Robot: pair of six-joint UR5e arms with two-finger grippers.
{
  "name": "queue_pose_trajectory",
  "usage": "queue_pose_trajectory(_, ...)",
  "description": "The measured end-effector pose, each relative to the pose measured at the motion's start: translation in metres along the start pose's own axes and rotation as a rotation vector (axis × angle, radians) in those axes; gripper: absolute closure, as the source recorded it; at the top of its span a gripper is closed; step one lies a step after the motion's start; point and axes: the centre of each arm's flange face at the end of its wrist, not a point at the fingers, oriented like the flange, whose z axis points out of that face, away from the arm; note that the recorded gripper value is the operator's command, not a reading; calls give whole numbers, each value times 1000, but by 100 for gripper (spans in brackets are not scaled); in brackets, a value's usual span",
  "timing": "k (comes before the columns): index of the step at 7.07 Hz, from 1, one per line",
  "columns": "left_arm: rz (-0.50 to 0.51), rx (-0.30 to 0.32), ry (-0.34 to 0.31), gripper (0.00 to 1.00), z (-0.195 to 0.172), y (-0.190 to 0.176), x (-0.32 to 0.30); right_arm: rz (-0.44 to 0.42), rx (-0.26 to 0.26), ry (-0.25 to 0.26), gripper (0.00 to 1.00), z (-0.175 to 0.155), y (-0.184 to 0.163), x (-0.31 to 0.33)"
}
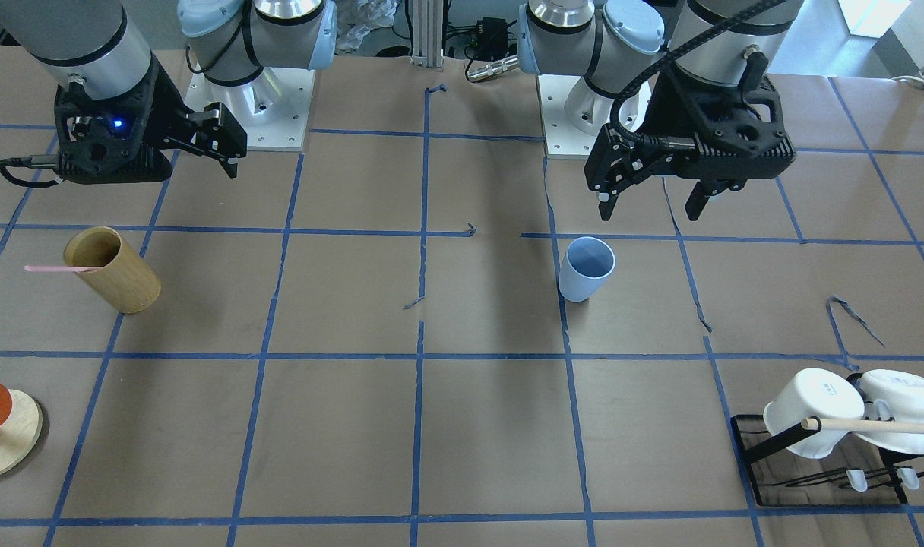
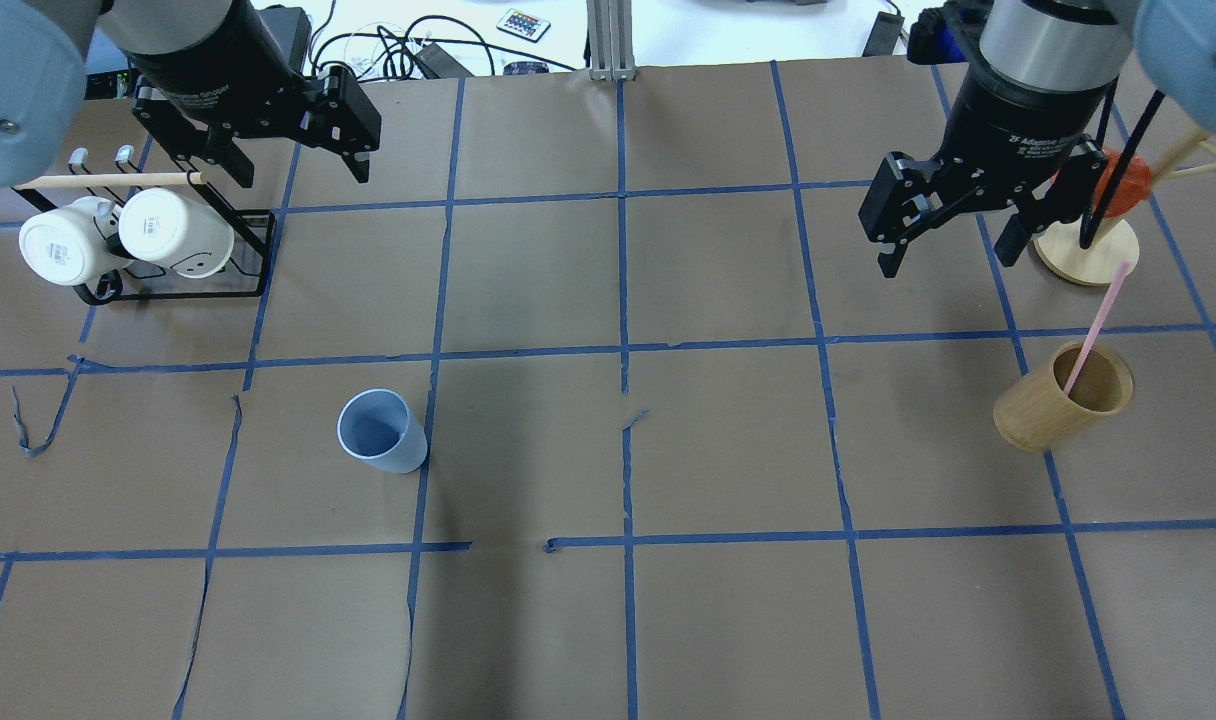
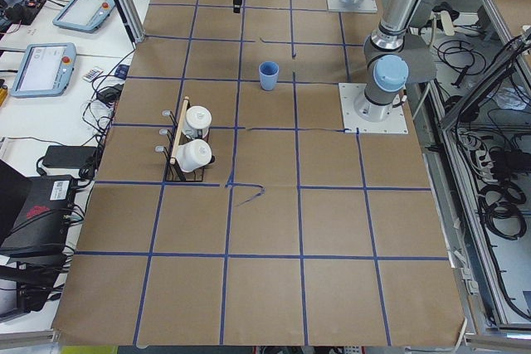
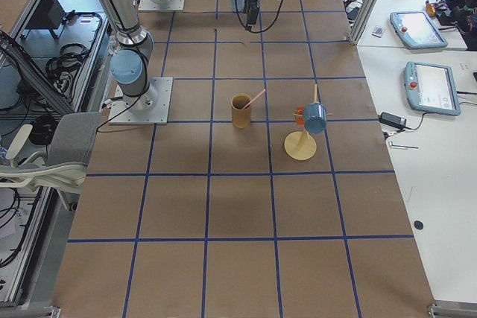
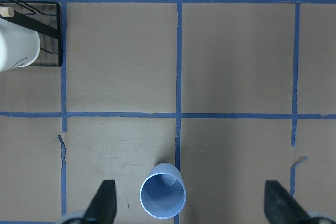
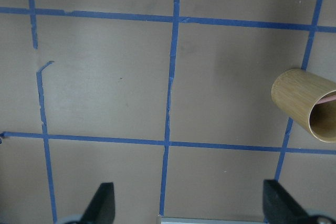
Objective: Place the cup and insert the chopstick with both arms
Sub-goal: 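Move the right gripper over the bamboo cup toward the pink stick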
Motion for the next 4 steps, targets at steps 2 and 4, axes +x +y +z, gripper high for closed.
queue_pose_trajectory(2, 0, 0, 2, 0, 0, 0, 0, 3, 1, -6, 0, 0, 0, -1)
queue_pose_trajectory(4, 1, -5, 1, 0, 1, 3, 1, 7, 8, -11, 0, -3, 1, -1)
